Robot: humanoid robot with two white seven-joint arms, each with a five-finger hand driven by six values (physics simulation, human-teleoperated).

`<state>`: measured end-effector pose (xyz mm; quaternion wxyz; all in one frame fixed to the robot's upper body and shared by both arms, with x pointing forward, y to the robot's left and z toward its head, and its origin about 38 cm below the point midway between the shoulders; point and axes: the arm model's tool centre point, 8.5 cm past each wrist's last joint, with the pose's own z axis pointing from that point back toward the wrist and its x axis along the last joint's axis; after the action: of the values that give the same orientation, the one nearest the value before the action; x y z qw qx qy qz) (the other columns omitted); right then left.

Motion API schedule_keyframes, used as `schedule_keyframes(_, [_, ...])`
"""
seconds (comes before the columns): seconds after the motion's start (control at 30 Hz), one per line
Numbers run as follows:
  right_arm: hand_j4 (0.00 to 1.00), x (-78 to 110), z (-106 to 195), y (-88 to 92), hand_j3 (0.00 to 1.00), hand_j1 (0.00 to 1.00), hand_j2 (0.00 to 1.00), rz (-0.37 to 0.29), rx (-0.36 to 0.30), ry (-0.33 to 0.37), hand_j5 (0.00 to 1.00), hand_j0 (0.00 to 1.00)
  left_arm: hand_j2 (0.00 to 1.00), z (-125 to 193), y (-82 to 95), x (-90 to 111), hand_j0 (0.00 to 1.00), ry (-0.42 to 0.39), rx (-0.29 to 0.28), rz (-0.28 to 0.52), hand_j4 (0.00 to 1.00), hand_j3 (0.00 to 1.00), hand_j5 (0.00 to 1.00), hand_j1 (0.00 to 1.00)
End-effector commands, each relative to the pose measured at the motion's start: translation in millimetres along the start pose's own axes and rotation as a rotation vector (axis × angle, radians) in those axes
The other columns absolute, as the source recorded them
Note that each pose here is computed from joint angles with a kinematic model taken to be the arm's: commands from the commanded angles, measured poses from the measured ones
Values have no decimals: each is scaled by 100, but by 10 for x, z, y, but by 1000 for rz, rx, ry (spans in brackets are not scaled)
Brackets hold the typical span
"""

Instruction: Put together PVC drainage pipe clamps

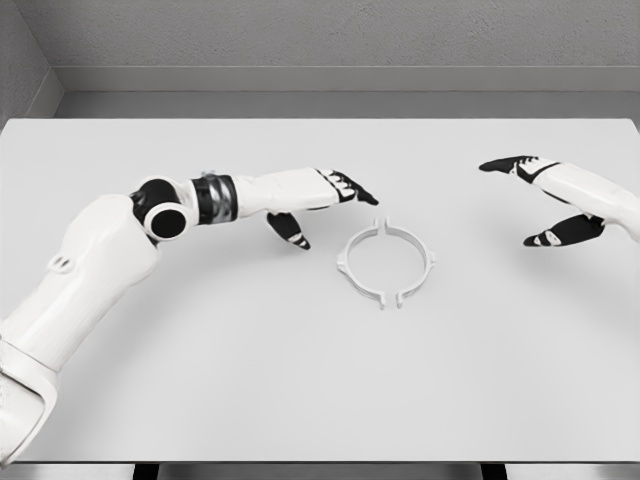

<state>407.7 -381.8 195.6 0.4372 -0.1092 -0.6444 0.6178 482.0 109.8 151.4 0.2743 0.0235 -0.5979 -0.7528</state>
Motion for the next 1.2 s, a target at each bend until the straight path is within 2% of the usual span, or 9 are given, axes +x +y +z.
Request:
schedule_keyframes(0.0, [100, -26, 12, 8, 100, 100, 100, -12, -2, 6, 100, 100, 100, -106, -41, 73, 100, -18, -15, -3, 100, 100, 100, 100])
schedule_keyframes(1.17, [100, -8, -26, 44, 100, 100, 100, -14, 10, -2, 100, 100, 100, -366, -58, 308, 100, -84, -19, -6, 100, 100, 100, 100])
